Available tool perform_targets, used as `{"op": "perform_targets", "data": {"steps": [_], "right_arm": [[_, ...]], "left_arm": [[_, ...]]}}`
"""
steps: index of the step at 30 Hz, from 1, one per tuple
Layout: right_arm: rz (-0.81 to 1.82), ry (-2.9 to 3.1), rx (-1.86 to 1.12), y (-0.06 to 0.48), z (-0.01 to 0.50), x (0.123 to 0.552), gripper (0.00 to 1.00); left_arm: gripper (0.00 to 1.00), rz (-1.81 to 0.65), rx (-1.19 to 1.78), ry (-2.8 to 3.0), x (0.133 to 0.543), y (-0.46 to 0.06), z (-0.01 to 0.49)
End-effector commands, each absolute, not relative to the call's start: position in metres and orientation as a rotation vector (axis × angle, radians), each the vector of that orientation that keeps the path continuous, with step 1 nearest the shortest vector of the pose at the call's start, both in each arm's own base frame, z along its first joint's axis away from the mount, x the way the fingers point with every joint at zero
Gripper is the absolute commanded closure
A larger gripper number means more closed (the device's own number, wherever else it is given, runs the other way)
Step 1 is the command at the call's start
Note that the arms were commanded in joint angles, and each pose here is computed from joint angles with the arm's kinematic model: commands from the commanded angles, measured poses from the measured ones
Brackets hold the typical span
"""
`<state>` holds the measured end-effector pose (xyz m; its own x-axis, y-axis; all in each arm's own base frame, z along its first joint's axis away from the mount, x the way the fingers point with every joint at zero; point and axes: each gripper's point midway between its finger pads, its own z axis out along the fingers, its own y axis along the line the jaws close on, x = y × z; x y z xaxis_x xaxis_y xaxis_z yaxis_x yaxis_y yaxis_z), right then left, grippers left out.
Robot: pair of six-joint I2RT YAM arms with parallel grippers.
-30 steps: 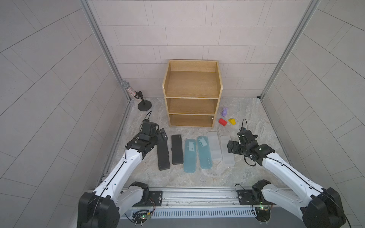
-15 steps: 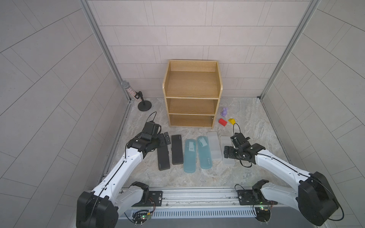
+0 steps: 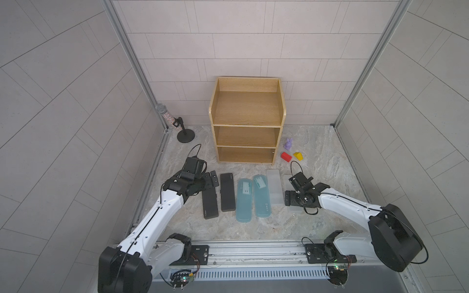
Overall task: Place the pencil cases on the shelf according to color
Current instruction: Pick up the pencil case from the center of the board.
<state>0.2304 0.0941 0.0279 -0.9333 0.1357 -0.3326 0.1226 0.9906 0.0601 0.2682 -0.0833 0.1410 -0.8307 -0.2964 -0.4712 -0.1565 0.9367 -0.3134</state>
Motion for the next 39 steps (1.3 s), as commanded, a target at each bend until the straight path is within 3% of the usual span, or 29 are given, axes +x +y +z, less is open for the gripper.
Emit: {"op": "perform_targets", "data": {"steps": [1,19,23,31,39], "right_arm": [[0.001,2.775,0.195,0.088,0.037,0.226,0.07],[0.012,2.835,0.162,0.094,0.006,0.21,0.09],[0.012,2.84,0.155,0.096,0.004,0.21,0.16],[-0.032,2.82,0.134,0.092,0.011,0.207,0.45],[-0.045,2.746,0.089,0.089,0.056,0.201,0.5]], "left_arm": [[0.0,-0.38,-0.319,2.53,0.269,-0.086,0.153],[0.0,-0.425,-0.322,2.52,0.266,-0.1,0.157],[0.0,-0.423,-0.324,2.516,0.266,-0.1,0.158],[0.0,-0.434,-0.325,2.49,0.265,-0.1,0.164],[0.0,-0.442,-0.317,2.443,0.266,-0.098,0.182]]}}
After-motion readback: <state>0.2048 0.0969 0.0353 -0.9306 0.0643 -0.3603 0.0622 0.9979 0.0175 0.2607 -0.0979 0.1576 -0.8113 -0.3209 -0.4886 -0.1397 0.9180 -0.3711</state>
